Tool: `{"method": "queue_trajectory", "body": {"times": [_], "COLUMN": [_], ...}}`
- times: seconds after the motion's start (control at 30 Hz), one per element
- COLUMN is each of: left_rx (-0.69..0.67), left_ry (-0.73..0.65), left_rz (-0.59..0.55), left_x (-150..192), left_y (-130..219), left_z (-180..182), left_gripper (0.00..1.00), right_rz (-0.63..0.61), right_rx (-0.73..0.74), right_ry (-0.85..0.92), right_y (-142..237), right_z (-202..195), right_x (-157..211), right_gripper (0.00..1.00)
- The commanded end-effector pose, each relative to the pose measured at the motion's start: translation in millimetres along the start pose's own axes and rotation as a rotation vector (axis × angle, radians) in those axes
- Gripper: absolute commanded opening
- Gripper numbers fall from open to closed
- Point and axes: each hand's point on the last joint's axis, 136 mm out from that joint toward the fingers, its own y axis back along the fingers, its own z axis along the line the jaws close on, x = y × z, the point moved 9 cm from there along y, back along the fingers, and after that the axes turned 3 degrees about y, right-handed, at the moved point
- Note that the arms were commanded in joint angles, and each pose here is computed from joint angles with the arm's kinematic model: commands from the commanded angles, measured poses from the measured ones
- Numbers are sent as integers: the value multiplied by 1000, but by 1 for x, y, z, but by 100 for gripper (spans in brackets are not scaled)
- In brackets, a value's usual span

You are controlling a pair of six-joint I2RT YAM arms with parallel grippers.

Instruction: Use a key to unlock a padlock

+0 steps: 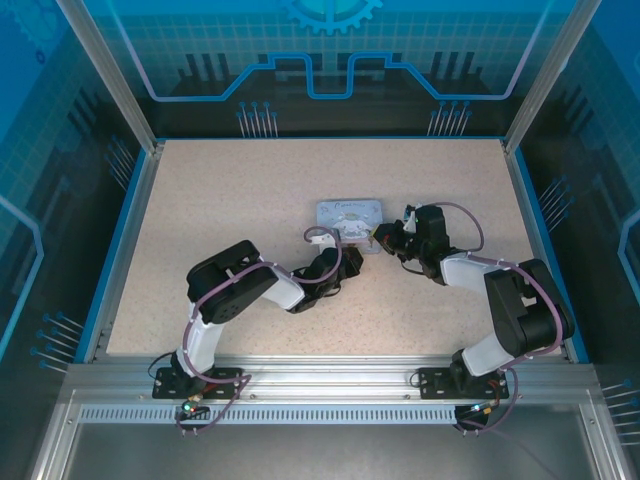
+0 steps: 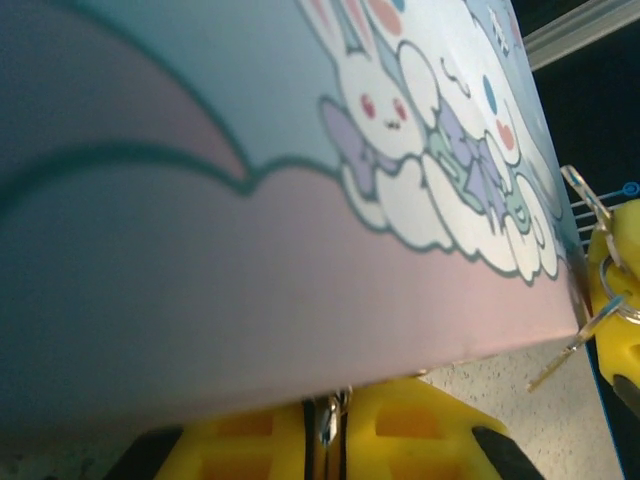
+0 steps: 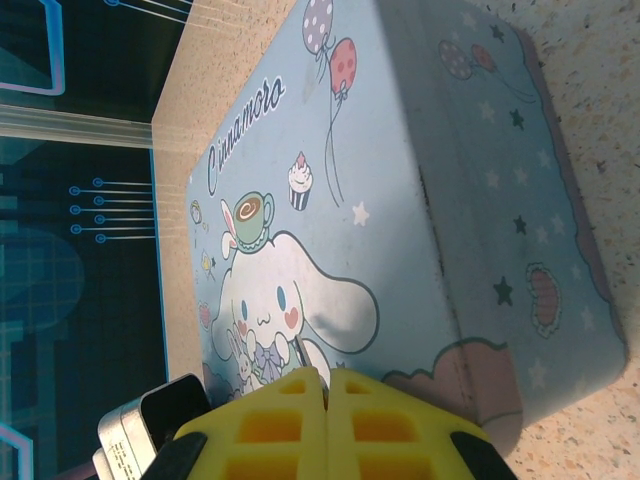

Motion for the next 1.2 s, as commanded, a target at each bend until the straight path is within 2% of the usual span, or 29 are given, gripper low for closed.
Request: {"method": "queue_trajectory", "body": {"times": [0.0, 0.2, 0.47, 0.7, 0.87, 1.17], "left_rx": [-40, 22, 47, 7, 19, 196], "left_ry": [-42, -66, 51, 64, 91, 172], "left_rz": [149, 252, 277, 246, 233, 252], "left_x": [17, 8, -25, -44, -54, -63], "left_y": [4, 15, 31, 44, 54, 65], "left_z": [19, -6, -7, -5, -6, -24], "left_gripper": [0, 0, 0, 0, 0, 0], "right_rz": [-4, 12, 31, 68, 84, 107], "right_rx": [-15, -84, -169, -168, -178, -185], "right_ry": [-2, 43, 109, 82, 46, 21], "right_y": [2, 15, 57, 85, 89, 86], "right_z": [0, 22, 41, 21, -2, -13], "right_x": [-3, -7, 11, 47, 74, 102], "right_gripper": [0, 0, 0, 0, 0, 0]}}
